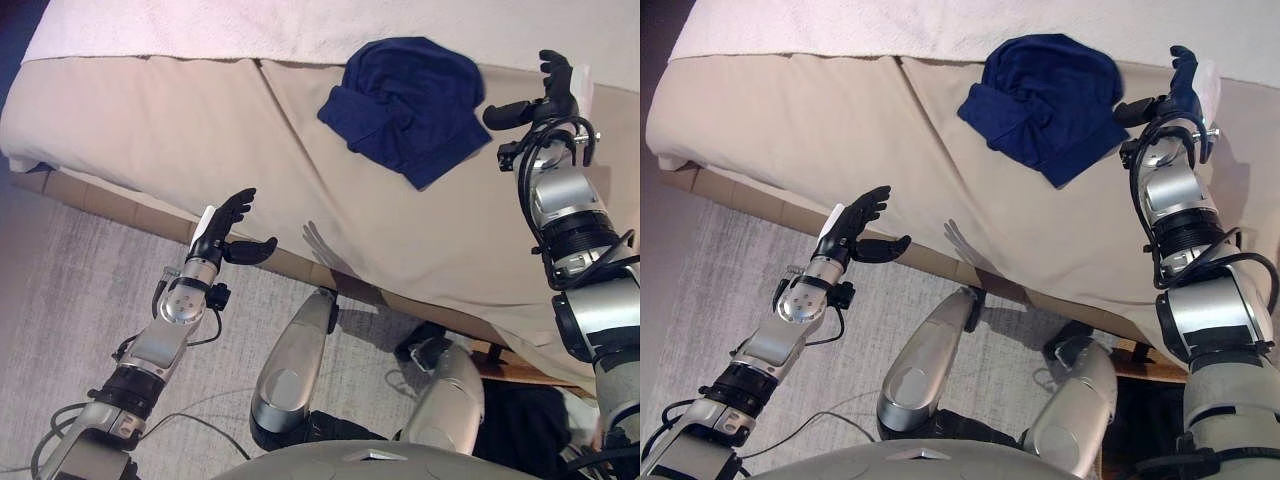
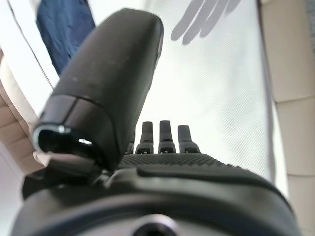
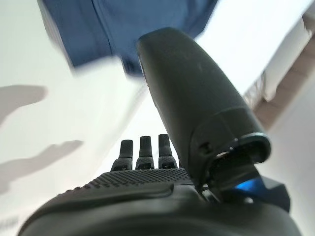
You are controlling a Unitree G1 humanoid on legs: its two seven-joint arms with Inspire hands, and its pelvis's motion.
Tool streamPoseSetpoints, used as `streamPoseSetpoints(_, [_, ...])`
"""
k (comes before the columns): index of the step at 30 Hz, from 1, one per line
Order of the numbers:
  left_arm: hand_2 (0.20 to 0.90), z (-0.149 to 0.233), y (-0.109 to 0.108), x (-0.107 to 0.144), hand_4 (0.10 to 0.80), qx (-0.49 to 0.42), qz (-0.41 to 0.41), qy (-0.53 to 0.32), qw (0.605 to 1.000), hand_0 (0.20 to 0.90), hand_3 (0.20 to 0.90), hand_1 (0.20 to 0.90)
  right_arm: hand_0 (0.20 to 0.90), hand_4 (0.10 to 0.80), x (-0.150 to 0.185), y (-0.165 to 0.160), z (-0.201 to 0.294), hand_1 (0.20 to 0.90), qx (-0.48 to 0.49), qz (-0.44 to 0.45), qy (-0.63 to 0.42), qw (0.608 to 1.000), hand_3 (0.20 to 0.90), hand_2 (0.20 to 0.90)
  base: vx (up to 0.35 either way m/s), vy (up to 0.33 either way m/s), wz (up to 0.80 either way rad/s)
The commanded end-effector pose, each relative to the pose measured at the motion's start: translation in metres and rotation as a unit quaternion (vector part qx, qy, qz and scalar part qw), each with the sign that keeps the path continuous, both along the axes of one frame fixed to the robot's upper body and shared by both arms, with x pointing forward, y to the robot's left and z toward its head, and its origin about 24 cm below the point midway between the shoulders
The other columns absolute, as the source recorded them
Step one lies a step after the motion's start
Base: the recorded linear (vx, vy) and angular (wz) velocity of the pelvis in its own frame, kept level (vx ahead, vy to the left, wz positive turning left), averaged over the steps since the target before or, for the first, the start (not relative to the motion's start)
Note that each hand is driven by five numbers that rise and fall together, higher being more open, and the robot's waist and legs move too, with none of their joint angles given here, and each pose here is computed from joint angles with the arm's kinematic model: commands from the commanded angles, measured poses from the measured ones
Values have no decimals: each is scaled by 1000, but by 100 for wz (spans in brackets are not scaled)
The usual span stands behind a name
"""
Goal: Pick up the clothes from the bed and place them into the basket
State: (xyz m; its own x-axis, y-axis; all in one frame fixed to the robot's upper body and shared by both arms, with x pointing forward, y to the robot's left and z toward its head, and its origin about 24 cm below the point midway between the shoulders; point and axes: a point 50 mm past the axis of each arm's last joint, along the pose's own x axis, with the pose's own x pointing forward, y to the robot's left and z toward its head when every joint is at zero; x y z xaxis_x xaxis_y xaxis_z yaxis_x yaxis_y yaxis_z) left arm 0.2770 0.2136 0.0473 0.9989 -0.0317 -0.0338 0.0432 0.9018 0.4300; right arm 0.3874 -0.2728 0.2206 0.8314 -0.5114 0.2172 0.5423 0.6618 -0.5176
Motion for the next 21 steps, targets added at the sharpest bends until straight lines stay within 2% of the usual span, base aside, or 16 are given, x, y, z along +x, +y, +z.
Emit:
streamPoseSetpoints(1, [900,40,-7,-2,800,-20,-19,-113,993,900,900,900,900,800,-1,14,67,900,-20,6,-124,992,900,900,10,70,9])
streamPoseSetpoints(6, [900,31,-16,-7,800,-29,-19,-102,994,900,900,900,900,800,1,17,72,900,-18,11,-125,992,900,900,3,78,4])
streamPoseSetpoints(21, [900,29,-14,-19,800,-48,-3,-124,991,900,900,900,900,800,6,6,77,900,14,27,-91,995,900,900,-19,23,6])
